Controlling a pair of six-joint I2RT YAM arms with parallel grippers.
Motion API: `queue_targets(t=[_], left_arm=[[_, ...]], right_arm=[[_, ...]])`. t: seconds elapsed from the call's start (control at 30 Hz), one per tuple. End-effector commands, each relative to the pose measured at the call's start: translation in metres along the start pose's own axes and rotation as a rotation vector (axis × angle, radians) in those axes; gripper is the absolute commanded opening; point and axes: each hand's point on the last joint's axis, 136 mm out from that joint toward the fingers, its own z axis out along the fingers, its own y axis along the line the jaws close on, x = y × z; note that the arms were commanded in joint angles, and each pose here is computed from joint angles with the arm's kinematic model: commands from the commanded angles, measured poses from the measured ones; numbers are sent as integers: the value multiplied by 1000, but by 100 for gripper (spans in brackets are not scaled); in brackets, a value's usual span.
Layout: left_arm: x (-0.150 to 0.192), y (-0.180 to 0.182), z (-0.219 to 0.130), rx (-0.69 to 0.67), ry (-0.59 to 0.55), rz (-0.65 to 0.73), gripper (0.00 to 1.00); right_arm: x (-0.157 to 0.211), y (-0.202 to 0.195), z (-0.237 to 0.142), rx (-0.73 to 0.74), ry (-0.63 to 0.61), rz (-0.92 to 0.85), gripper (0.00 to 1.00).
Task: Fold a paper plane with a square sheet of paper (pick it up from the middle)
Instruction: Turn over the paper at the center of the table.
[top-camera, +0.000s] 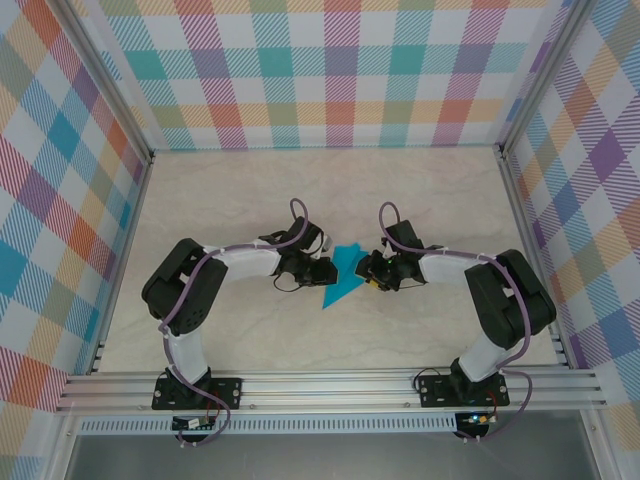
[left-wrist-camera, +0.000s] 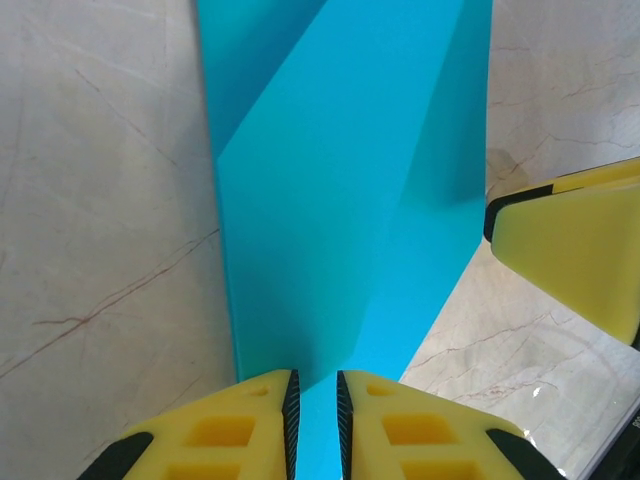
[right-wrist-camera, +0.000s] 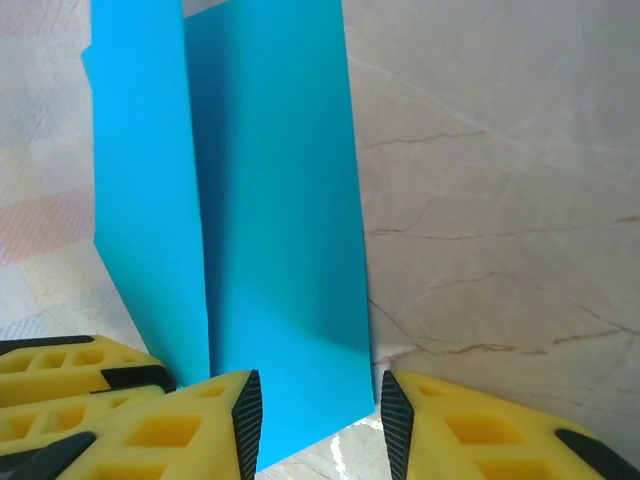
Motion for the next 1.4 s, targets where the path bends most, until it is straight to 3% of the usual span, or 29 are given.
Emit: queue_targets(t=[0.0, 0.57, 0.73, 0.87, 1.17, 1.37], left_arm=[[2, 2, 7, -12, 26, 11, 20], [5, 4, 9, -17, 39, 5, 20], [1, 6, 6, -25, 18, -19, 18], [-6, 7, 3, 1, -12, -71, 17], [-5, 10, 3, 15, -10, -98, 17], [-4, 11, 2, 13, -8, -102, 17]], right_arm=[[2, 3, 6, -36, 18, 10, 38], [-6, 27, 3, -120, 8, -6, 39], [-4, 17, 6, -106, -5, 72, 40], [4, 12, 9, -151, -5, 138, 41], [8, 29, 6, -244, -10, 114, 39], [13, 24, -6, -200, -28, 95, 40]])
